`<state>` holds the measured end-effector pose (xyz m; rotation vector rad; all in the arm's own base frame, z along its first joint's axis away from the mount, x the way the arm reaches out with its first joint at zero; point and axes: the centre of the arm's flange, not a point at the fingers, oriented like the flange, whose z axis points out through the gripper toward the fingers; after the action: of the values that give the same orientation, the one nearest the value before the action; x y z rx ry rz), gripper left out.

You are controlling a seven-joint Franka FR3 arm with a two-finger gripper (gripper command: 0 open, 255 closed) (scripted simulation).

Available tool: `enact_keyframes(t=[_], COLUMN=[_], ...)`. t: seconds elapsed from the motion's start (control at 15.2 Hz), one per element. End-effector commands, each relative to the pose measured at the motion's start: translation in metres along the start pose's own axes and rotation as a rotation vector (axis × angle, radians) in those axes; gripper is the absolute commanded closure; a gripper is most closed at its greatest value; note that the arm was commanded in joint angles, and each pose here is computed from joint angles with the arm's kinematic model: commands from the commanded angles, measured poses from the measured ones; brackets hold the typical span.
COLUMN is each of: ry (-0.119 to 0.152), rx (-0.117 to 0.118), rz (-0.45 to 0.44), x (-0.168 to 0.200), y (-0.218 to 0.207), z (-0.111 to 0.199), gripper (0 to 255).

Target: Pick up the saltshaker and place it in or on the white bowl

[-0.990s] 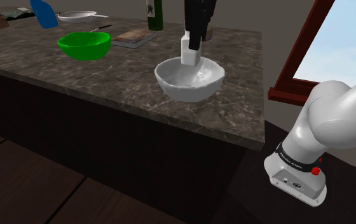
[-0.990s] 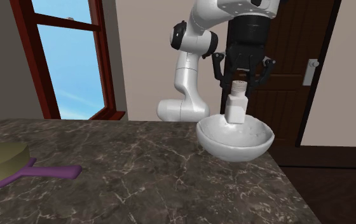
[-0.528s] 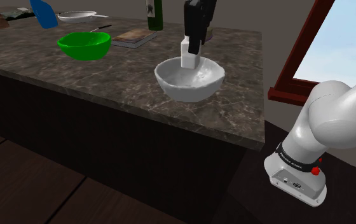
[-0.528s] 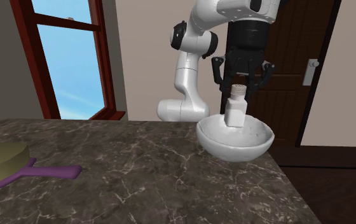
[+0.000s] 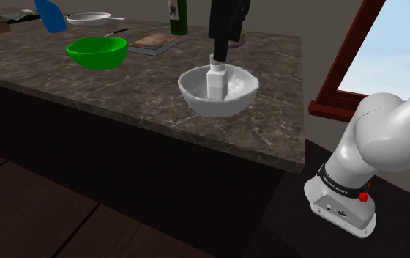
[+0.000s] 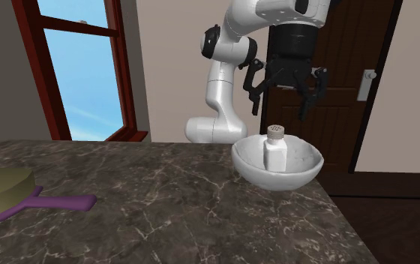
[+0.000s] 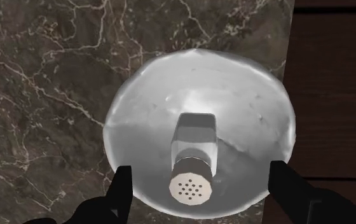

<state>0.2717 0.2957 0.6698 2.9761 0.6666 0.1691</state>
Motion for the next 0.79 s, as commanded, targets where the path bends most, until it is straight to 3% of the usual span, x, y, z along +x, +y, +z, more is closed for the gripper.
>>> enact_keyframes(t=[0.0, 0.2, 0.73], ry=[0.000, 0.000, 0.000], rx=[0.000, 0.000, 0.000], rz=[0.000, 0.000, 0.000], x=[0.000, 0.000, 0.000], y=[0.000, 0.000, 0.000], z=[-0.013, -0.050, -0.050], gripper=[0, 0, 0])
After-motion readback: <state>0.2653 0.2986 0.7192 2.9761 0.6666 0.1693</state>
